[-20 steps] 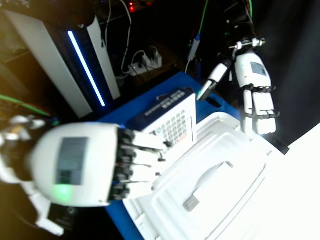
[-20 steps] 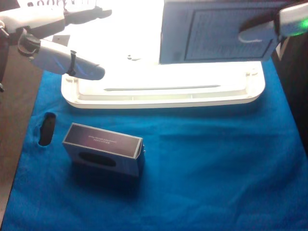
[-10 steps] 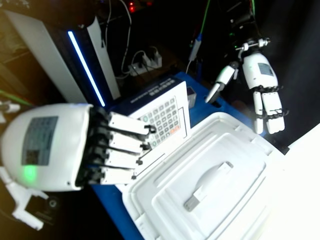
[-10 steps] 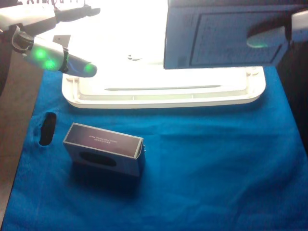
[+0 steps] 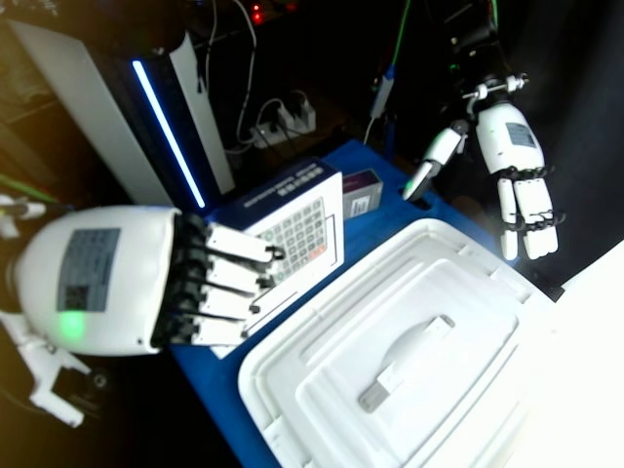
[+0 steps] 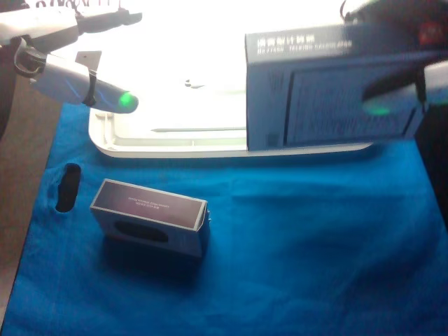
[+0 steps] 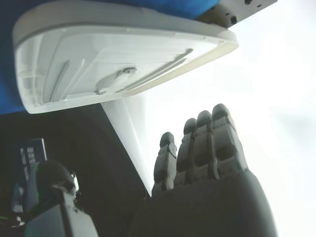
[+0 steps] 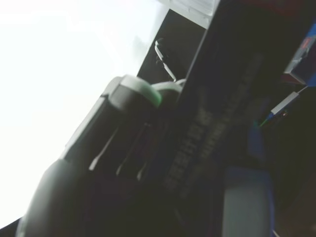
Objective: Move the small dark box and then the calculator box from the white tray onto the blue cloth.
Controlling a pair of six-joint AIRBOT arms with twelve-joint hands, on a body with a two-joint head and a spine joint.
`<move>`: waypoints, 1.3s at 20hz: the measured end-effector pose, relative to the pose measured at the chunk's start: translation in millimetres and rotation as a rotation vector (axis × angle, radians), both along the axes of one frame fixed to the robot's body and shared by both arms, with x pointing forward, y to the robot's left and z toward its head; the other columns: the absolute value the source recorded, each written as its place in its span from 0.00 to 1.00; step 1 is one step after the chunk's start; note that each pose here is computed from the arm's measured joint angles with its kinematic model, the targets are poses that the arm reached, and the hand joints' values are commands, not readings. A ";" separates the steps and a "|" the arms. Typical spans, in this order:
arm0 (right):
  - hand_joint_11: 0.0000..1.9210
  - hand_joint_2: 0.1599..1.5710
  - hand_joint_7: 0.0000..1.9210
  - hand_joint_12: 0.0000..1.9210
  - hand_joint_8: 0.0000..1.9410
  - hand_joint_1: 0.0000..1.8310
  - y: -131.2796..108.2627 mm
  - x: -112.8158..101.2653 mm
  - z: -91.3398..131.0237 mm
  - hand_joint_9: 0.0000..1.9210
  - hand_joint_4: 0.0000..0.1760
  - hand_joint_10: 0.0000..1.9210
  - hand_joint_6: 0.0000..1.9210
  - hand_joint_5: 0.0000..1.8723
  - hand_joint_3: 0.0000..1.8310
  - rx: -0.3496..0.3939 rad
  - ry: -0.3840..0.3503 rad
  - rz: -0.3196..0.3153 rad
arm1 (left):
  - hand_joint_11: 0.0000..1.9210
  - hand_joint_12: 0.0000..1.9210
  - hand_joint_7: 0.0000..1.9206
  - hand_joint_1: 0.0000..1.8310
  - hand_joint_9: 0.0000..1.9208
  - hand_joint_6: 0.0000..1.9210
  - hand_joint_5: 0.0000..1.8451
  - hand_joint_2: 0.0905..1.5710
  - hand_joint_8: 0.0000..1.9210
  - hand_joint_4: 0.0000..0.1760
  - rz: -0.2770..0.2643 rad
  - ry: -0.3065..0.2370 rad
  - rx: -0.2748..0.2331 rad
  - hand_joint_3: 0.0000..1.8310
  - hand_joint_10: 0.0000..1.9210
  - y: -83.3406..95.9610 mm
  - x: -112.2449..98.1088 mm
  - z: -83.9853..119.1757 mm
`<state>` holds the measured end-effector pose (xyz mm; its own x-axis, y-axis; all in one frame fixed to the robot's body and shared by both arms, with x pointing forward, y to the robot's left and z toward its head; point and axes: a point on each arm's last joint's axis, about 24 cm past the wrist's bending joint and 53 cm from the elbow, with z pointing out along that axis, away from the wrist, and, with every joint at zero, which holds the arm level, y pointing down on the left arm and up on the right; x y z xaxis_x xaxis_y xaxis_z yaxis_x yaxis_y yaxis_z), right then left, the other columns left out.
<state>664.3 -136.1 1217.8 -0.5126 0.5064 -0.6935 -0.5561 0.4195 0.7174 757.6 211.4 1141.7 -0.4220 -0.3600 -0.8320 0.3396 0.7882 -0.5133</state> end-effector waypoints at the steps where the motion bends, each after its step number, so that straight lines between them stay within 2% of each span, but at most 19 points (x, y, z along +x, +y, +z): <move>1: 0.58 0.66 0.70 0.88 0.28 0.64 -0.1 -0.3 -0.5 0.64 0.00 0.66 0.46 0.55 0.00 0.000 0.000 0.001 | 0.00 0.00 0.00 0.25 0.00 0.00 0.00 0.47 0.00 1.00 0.000 0.000 -0.001 0.00 0.00 0.0 0.0 0.0; 5: 0.57 0.65 0.71 0.93 0.32 0.64 1.7 -4.6 -11.1 0.65 0.00 0.69 0.44 0.57 0.00 -0.007 0.021 0.011 | 0.00 0.00 0.00 0.25 0.00 0.00 0.00 0.48 0.00 1.00 0.005 0.000 0.001 0.00 0.00 2.0 0.9 0.1; 7: 0.54 0.66 0.70 0.90 0.27 0.64 6.0 -6.2 -18.0 0.64 0.00 0.64 0.45 0.56 0.00 -0.022 0.022 0.019 | 0.00 0.00 0.00 0.25 0.00 0.00 0.00 0.47 0.00 1.00 0.006 0.000 0.000 0.00 0.00 2.0 0.9 0.2; 9: 0.54 0.67 0.71 0.91 0.26 0.64 9.9 -8.2 -25.0 0.63 0.00 0.66 0.48 0.54 0.00 -0.026 0.031 0.028 | 0.00 0.00 0.00 0.24 0.00 0.00 0.00 0.48 0.00 1.00 0.006 0.000 -0.001 0.00 0.00 1.9 0.9 0.4; 13: 0.60 0.66 0.74 0.92 0.28 0.64 12.2 -9.5 -35.9 0.68 0.00 0.68 0.47 0.55 0.00 -0.041 0.048 0.034 | 0.00 0.00 0.00 0.25 0.00 0.00 0.00 0.49 0.00 1.00 0.014 0.003 0.004 0.00 0.00 5.3 1.3 0.1; 16: 0.61 0.65 0.70 0.99 0.41 0.64 11.7 -6.0 -37.3 0.67 0.00 0.78 0.44 0.56 0.00 -0.041 0.047 0.028 | 0.00 0.00 0.00 0.25 0.00 0.00 0.00 0.50 0.00 1.00 0.014 0.004 0.004 0.01 0.00 5.7 0.8 0.2; 18: 0.57 0.67 0.67 0.97 0.39 0.64 13.9 -6.9 -41.1 0.65 0.00 0.76 0.48 0.53 0.00 -0.044 0.054 0.032 | 0.00 0.00 0.00 0.25 0.00 0.00 0.00 0.50 0.00 1.00 0.008 0.003 0.004 0.00 0.00 3.5 -0.3 0.1; 21: 0.55 0.67 0.68 0.93 0.37 0.64 14.8 -6.1 -49.7 0.65 0.00 0.73 0.49 0.53 0.00 -0.058 0.071 0.029 | 0.00 0.00 0.00 0.26 0.00 0.00 0.00 0.50 0.00 1.00 0.008 0.003 0.001 0.00 0.00 3.3 -0.2 0.6; 23: 0.55 0.67 0.68 0.96 0.41 0.64 14.2 -4.1 -52.8 0.65 0.00 0.77 0.48 0.54 0.00 -0.064 0.076 0.024 | 0.00 0.00 0.00 0.26 0.00 0.00 0.00 0.50 0.00 1.00 0.008 0.003 0.001 0.00 0.00 3.3 -0.2 0.6; 24: 0.58 0.66 0.70 0.96 0.43 0.64 13.9 -2.3 -54.7 0.67 0.00 0.75 0.45 0.56 0.00 -0.065 0.080 0.019 | 0.00 0.00 0.00 0.26 0.00 0.00 0.00 0.50 0.00 1.00 0.008 0.003 0.001 0.00 0.00 3.4 -0.3 0.5; 26: 0.64 0.63 0.70 1.00 0.61 0.65 13.8 -1.9 -54.9 0.70 0.00 0.82 0.37 0.61 0.00 -0.064 0.082 0.018 | 0.00 0.00 0.00 0.26 0.00 0.00 0.00 0.51 0.00 1.00 0.006 0.002 0.000 0.00 0.00 2.6 -0.6 0.8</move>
